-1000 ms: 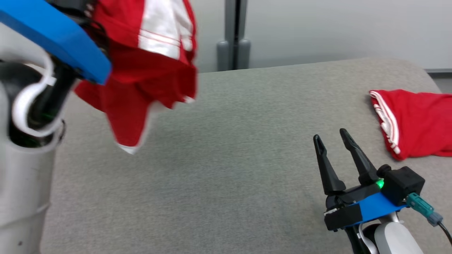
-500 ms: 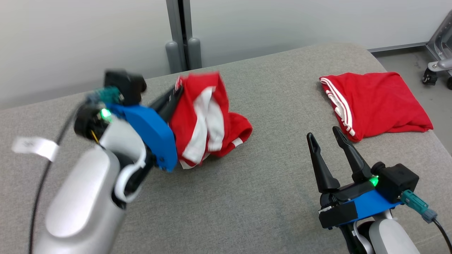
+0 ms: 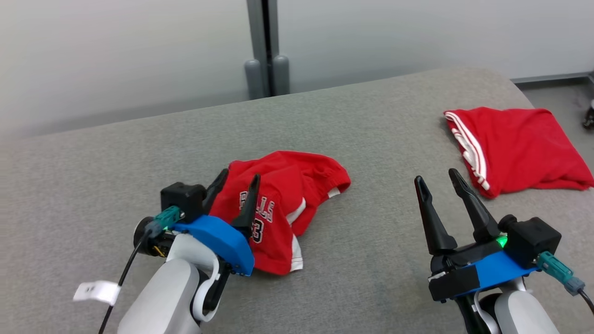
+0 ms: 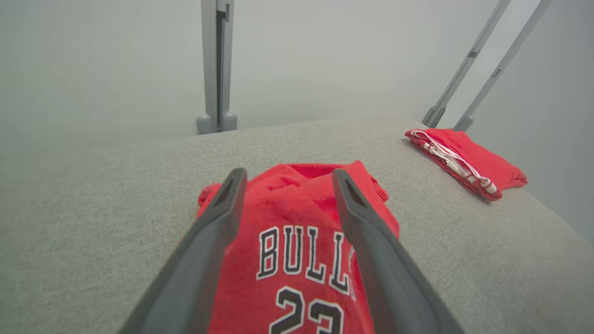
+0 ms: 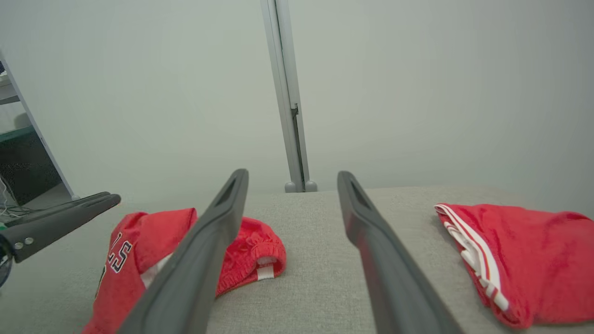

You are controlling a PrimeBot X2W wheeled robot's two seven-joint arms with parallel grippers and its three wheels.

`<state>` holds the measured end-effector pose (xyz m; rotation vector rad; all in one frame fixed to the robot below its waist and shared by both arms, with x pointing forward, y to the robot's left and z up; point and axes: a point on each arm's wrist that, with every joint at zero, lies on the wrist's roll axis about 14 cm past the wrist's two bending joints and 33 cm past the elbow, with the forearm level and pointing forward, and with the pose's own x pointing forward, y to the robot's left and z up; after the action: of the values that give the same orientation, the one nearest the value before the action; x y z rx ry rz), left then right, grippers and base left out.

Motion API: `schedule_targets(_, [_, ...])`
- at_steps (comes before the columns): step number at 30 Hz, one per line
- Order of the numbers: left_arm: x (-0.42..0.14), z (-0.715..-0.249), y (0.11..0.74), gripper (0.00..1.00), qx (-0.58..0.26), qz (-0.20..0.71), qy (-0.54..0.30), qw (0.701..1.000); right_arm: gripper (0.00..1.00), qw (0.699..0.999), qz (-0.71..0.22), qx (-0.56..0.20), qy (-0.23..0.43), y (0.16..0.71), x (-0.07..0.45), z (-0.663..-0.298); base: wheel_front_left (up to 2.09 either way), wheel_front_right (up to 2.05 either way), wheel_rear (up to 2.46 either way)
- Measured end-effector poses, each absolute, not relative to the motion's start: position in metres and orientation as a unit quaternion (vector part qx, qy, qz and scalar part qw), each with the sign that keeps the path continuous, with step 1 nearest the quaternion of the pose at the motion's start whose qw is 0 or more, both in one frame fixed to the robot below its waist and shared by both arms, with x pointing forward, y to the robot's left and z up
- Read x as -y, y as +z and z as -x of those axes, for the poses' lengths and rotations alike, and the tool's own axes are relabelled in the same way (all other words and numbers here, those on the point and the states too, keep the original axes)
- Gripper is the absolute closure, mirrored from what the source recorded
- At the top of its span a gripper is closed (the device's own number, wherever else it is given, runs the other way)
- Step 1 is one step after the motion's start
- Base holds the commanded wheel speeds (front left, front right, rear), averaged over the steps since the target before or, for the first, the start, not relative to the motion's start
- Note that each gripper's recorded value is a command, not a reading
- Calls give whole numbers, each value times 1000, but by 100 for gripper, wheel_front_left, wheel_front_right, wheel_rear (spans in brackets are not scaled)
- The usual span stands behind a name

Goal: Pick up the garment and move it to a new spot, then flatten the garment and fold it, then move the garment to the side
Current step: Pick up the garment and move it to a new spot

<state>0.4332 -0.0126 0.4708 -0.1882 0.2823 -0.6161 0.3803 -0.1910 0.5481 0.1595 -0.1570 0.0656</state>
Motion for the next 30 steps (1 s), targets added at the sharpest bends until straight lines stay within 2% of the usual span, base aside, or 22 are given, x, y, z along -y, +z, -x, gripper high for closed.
schedule_targets(6, [-31, -431, 495, 0, -46, 107, -248, 962, 0, 992, -83, 77, 54, 549, 177, -384, 0, 0, 0])
schedule_targets(11, [-76, -422, 503, 0, -9, 106, -186, 977, 0, 991, -86, 73, 67, 548, 167, -384, 0, 0, 0])
schedule_targets(20, [-148, -395, 495, 0, -5, 92, -78, 993, 0, 993, -93, 44, 64, 532, 166, -375, 0, 0, 0])
schedule_targets(30, [-183, -378, 491, 0, -8, 77, -42, 996, 0, 993, -109, 10, 49, 507, 169, -367, 0, 0, 0])
